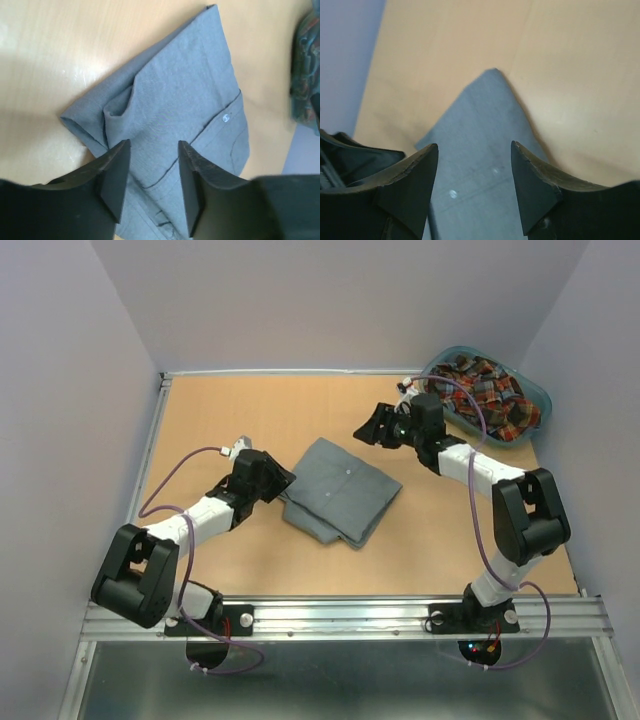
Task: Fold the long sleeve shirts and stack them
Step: Fold the shirt
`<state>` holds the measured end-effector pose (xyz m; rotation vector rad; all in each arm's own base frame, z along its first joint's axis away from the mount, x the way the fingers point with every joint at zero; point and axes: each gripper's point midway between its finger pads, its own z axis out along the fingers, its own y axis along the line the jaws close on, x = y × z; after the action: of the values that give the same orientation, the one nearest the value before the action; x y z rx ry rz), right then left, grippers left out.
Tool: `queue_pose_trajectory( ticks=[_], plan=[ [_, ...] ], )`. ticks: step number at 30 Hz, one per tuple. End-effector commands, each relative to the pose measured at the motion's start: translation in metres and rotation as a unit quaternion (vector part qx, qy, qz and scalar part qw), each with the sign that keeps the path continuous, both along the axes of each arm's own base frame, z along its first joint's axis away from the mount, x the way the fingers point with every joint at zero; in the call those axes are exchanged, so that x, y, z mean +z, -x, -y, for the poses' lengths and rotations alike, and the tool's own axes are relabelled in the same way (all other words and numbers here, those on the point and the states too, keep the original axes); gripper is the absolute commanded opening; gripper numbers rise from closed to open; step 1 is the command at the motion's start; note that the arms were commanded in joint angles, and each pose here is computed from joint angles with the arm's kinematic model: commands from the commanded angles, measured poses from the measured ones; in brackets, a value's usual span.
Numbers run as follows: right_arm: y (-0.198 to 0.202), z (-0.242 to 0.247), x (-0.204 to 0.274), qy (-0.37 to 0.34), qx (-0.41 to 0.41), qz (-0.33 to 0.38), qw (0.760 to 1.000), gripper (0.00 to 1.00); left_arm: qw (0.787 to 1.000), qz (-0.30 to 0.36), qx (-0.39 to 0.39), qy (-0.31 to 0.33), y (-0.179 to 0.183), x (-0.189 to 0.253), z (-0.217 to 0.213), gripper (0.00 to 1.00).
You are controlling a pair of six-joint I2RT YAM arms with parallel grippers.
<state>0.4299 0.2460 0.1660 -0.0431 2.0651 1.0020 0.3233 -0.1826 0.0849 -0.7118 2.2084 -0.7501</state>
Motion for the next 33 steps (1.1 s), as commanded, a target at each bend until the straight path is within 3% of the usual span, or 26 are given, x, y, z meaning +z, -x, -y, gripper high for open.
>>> queue_pose_trajectory(
  ticks=[1, 5, 13, 16, 19, 23, 26, 28, 31, 33],
  plan=[
    [0.031, 0.038, -0.066, 0.129, -0.016, -0.059, 0.99, 0.64, 0.999, -0.003, 0.017, -0.04, -0.007, 0.001, -0.012, 0.5],
    [0.053, 0.056, -0.087, 0.18, -0.013, -0.08, 0.98, 0.59, 0.998, -0.022, 0.013, -0.05, -0.016, -0.011, -0.007, 0.42],
    [0.106, 0.057, -0.128, 0.223, -0.002, -0.142, 0.965, 0.31, 0.992, -0.081, 0.005, -0.092, -0.038, -0.059, -0.003, 0.39],
    [0.133, 0.045, -0.145, 0.234, 0.013, -0.165, 0.958, 0.23, 0.99, -0.084, 0.0, -0.11, -0.062, -0.06, -0.004, 0.38],
    [0.162, 0.019, -0.156, 0.242, 0.032, -0.185, 0.952, 0.23, 0.985, -0.102, -0.008, -0.137, -0.091, -0.075, -0.006, 0.38],
    [0.197, -0.03, -0.146, 0.211, 0.037, -0.203, 0.955, 0.27, 0.982, -0.066, -0.018, -0.175, -0.153, -0.047, -0.003, 0.42],
    [0.203, -0.056, -0.121, 0.19, 0.051, -0.178, 0.964, 0.47, 0.979, -0.033, -0.026, -0.2, -0.183, -0.022, -0.005, 0.45],
    [0.202, -0.066, -0.099, 0.174, 0.062, -0.153, 0.971, 0.55, 0.98, -0.004, -0.027, -0.198, -0.189, 0.006, -0.005, 0.51],
    [0.179, -0.057, -0.067, 0.193, 0.039, -0.083, 0.977, 0.61, 0.984, 0.028, -0.007, -0.175, -0.168, 0.041, -0.013, 0.63],
    [0.157, -0.043, -0.053, 0.205, 0.003, -0.063, 0.977, 0.6, 0.987, 0.038, 0.012, -0.159, -0.151, 0.056, -0.019, 0.69]
  ],
)
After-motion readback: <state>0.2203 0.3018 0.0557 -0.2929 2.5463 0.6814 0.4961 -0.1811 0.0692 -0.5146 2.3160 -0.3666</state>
